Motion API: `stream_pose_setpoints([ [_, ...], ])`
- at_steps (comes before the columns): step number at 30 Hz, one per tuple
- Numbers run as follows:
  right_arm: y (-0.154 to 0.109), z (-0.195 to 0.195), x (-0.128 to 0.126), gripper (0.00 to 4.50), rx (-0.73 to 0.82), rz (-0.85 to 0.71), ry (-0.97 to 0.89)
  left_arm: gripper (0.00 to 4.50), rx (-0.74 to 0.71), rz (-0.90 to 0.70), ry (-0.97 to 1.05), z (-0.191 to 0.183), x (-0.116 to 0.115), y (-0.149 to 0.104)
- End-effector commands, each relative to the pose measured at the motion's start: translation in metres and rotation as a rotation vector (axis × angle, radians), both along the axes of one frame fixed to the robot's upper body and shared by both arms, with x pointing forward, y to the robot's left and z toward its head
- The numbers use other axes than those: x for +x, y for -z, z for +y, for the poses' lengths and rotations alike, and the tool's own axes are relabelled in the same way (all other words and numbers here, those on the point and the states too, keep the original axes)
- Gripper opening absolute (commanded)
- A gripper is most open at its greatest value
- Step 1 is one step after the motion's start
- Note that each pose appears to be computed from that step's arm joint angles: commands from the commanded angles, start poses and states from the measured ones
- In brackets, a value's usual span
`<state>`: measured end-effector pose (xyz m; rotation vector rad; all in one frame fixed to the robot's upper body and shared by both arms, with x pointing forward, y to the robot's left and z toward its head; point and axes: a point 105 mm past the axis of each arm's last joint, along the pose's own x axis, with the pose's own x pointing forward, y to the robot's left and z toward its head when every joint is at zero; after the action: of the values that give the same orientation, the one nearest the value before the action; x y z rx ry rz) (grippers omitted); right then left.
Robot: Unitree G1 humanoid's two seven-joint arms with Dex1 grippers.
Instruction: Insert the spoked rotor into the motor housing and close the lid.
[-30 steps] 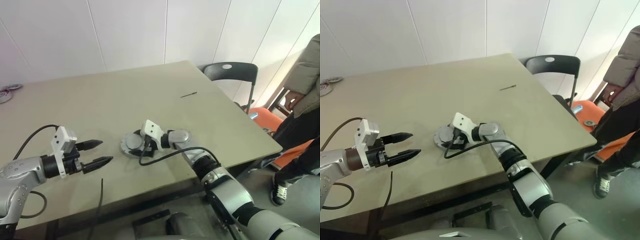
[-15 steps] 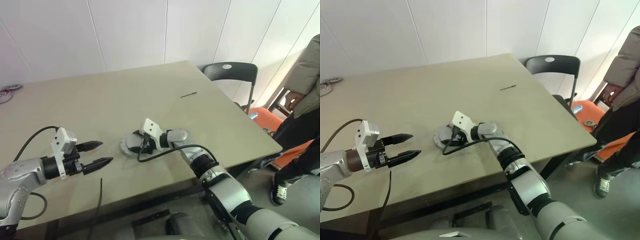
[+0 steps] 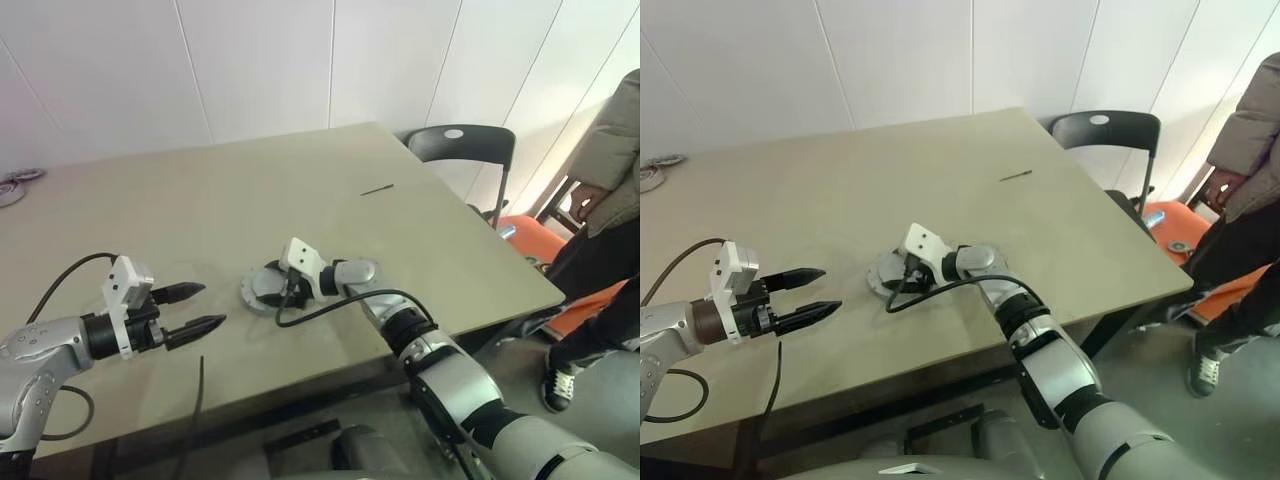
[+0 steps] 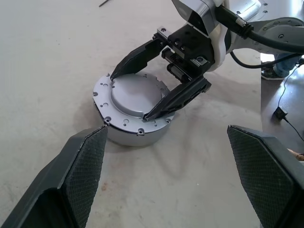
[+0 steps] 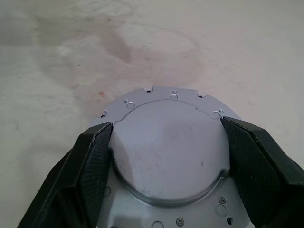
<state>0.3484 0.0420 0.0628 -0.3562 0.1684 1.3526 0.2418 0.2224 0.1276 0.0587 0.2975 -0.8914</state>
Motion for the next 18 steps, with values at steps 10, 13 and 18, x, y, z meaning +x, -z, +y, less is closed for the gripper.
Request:
stream_pose_setpoints([
  [10,0.007,-0.005,0.004,3.24,-0.066,0.029,-0.013,4.33,0.077,-0.049,0.028,0.012,-0.002,-0.019],
  [13,0.008,-0.005,0.003,3.24,-0.07,0.031,-0.023,4.33,0.108,-0.019,0.051,0.019,-0.011,-0.022],
  [18,0.01,-0.005,-0.001,3.24,-0.072,0.049,-0.046,4.33,0.124,0.006,0.065,0.02,-0.023,-0.024],
])
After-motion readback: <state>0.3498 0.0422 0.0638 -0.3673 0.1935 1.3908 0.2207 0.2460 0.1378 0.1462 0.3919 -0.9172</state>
